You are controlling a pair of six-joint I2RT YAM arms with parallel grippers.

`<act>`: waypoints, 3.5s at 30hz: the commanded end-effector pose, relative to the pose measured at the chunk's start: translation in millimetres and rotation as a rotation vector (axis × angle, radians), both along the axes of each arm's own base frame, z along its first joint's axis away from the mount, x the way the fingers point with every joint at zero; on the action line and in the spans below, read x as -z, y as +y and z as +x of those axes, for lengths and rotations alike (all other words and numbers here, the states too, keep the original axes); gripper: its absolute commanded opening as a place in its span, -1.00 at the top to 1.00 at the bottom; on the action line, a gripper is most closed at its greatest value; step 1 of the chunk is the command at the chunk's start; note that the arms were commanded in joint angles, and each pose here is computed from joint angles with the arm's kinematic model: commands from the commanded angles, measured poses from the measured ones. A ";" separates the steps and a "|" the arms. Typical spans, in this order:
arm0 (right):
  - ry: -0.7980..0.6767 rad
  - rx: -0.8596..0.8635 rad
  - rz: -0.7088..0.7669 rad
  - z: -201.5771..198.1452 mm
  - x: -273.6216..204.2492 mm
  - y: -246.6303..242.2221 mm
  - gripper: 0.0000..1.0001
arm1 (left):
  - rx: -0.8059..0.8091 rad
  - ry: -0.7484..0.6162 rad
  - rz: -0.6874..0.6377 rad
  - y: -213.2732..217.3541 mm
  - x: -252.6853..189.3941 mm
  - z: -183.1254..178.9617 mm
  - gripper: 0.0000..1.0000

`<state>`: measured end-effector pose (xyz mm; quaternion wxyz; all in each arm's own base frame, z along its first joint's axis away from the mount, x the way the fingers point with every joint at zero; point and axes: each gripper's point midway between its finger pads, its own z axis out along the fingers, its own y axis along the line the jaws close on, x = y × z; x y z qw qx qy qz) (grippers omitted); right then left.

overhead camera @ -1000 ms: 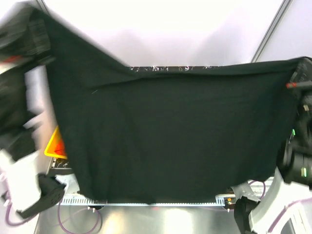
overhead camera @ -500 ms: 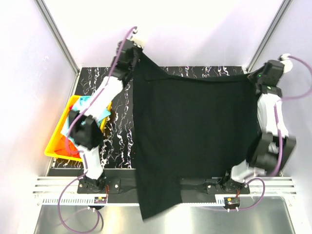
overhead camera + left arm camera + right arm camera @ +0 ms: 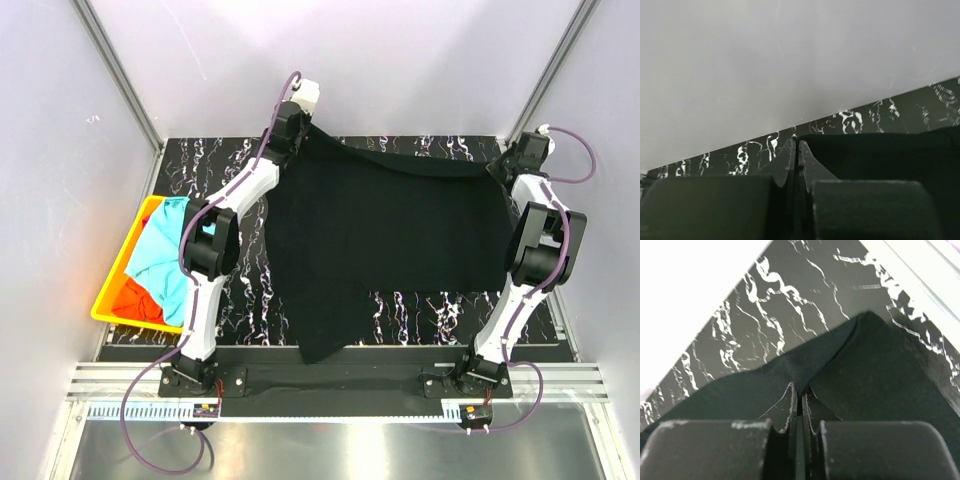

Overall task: Fold and stack the t-shirts
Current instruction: Flatten the tshirt out, then fold the tshirt

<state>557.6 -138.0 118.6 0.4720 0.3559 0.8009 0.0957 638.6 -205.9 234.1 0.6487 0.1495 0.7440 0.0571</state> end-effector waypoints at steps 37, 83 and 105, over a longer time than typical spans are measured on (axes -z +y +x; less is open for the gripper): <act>0.118 -0.034 0.025 -8.5 -13.8 -9.3 0.94 | -0.045 0.350 -0.441 27.2 10.8 -154.1 1.00; 0.393 0.121 -0.038 -52.6 39.6 -48.9 0.15 | -0.084 0.608 -0.594 45.3 68.8 -251.7 -0.17; 0.262 -0.017 -0.082 27.6 26.5 -60.4 -0.33 | -0.148 0.500 -0.602 68.8 105.9 -48.2 -0.22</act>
